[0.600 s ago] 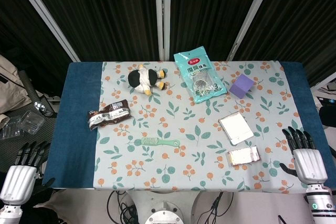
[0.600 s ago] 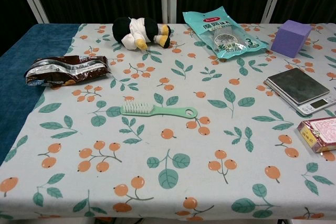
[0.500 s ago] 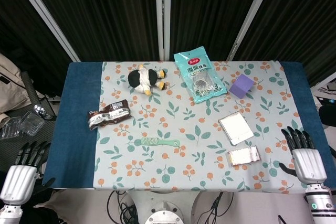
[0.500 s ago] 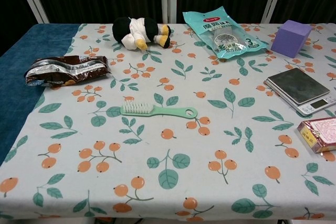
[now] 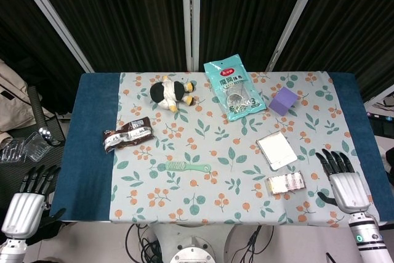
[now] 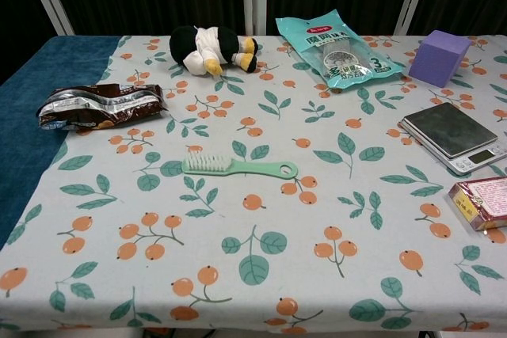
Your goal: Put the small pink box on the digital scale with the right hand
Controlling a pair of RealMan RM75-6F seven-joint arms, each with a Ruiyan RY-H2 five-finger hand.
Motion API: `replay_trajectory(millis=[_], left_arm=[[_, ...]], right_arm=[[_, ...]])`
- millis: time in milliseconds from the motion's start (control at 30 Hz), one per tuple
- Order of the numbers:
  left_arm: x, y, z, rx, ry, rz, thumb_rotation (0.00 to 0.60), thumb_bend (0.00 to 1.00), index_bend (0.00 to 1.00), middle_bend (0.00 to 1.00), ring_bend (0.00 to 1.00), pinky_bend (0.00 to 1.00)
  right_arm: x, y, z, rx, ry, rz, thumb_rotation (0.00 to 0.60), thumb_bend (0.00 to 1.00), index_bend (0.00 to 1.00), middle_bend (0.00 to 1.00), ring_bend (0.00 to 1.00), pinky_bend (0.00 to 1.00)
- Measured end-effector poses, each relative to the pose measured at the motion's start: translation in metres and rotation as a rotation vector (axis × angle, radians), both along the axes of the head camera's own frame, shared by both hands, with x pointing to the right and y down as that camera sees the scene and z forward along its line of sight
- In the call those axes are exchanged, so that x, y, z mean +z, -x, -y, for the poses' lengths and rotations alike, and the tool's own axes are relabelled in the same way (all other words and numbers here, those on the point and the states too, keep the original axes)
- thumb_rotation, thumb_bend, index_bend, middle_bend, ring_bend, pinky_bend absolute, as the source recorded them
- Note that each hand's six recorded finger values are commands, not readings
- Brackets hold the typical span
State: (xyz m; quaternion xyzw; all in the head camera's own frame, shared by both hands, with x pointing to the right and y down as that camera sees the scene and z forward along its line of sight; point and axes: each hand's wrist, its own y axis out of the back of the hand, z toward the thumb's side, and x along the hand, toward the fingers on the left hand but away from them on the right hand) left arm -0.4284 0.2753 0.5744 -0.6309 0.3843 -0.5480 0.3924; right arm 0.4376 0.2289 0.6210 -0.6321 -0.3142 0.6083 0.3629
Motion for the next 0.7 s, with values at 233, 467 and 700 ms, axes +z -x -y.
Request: replay_trajectory(millis=[233,467,700], left_arm=[[0.004,0.0,-0.002,-0.003,0.006,-0.006,0.6,0.11,0.07,0.06,0.0,0.04],[0.003,0.003,-0.003,-0.007,0.005,-0.007,0.6,0.11,0.07,0.06,0.0,0.04],[0.004,0.003,-0.003,-0.007,0.006,-0.011,0.6,0.11,0.07,0.06,0.0,0.04]], right_arm=[[0.015,0.027,0.002,-0.086,0.112,0.05,0.6,0.14,0.0,0.07,0.0,0.0],[0.026,0.051,0.01,-0.133,0.137,0.082,0.6,0.56,0.0,0.17,0.0,0.0],[0.038,0.059,0.011,-0.148,0.153,0.074,0.6,0.6,0.0,0.25,0.0,0.0]])
